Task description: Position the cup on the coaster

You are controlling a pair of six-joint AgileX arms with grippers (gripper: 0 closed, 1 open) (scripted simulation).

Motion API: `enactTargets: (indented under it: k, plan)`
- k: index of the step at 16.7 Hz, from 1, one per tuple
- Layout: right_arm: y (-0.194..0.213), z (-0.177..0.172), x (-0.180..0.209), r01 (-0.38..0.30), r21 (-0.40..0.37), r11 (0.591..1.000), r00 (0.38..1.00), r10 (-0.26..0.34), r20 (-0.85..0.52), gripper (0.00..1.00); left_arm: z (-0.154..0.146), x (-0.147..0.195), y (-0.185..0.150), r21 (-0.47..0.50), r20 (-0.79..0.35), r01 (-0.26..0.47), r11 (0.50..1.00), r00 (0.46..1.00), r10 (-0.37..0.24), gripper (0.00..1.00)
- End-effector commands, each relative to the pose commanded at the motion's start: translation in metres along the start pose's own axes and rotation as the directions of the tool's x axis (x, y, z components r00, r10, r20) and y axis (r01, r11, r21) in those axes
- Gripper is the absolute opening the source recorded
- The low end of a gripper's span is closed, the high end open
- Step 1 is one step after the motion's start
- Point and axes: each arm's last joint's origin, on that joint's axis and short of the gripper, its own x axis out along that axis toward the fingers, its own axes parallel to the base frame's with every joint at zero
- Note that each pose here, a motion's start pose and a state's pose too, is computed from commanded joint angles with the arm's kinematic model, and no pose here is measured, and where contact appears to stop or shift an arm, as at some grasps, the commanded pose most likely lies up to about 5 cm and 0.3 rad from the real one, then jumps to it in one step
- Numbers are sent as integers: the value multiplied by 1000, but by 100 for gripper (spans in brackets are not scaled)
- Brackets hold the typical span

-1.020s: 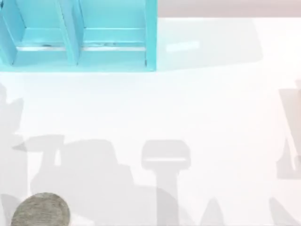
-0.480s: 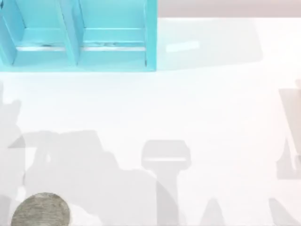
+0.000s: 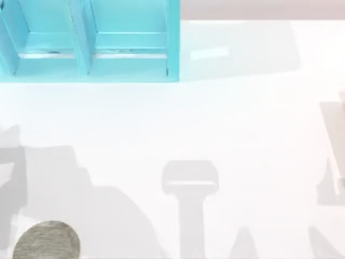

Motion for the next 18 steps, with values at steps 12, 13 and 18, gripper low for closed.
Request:
enactTargets:
  k: [12,13,18]
  plan:
    - [0,0,0,0,0,1000,1000,0,0,100,1,32,-5,1,3,7,1000,1000,-7,70]
    - [0,0,0,0,0,1000,1000,0,0,100,1,32,-5,1,3,7,1000,1000,-7,62]
    - [0,0,0,0,0,1000,1000,0,0,100,1,32,-5,1,3,7,1000,1000,-7,25]
